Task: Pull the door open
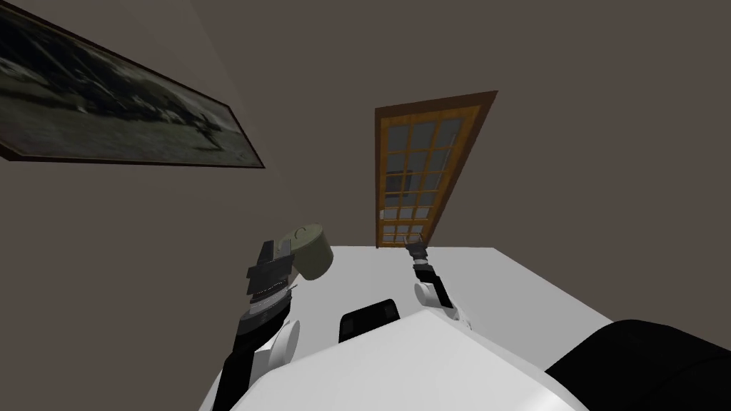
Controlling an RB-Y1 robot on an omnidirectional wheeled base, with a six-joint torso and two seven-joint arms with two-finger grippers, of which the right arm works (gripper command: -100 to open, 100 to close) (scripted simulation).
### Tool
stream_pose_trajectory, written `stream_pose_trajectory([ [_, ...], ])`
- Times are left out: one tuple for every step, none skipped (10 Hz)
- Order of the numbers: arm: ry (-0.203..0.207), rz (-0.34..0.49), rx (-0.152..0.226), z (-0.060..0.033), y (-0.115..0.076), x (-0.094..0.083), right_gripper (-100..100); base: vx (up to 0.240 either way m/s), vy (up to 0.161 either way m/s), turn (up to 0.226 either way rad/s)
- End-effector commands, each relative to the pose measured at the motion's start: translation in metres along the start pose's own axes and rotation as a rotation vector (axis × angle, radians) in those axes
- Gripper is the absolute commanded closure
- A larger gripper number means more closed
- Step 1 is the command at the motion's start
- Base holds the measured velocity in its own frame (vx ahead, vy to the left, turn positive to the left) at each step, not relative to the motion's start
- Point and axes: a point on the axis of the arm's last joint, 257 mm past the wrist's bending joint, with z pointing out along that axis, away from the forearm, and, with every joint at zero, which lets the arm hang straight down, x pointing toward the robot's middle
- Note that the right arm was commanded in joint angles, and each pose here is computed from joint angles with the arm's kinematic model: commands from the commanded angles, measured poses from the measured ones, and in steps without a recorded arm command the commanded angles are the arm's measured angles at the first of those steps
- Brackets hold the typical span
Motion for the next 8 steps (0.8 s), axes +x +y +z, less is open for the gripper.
stream_pose_trajectory([
  [-0.025, 0.050, -0.002, -0.0035, -0.003, -0.012, -100, 0.097, -0.038, 0.214],
  [-0.041, 0.078, -0.004, -0.0052, -0.005, -0.021, -100, 0.099, -0.032, 0.146],
  [-0.058, 0.106, -0.007, -0.0070, -0.007, -0.029, -100, 0.101, -0.030, 0.197],
  [-0.074, 0.134, -0.010, -0.0090, -0.008, -0.037, -100, 0.087, -0.037, 0.211],
  [-0.091, 0.161, -0.014, -0.0110, -0.009, -0.045, -100, 0.087, -0.045, 0.200],
  [-0.108, 0.187, -0.018, -0.0132, -0.010, -0.054, -100, 0.091, -0.042, 0.219],
  [-0.125, 0.213, -0.024, -0.0156, -0.011, -0.062, -100, 0.097, -0.037, 0.181],
  [-0.142, 0.239, -0.030, -0.0180, -0.012, -0.070, -100, 0.101, -0.026, 0.199],
])
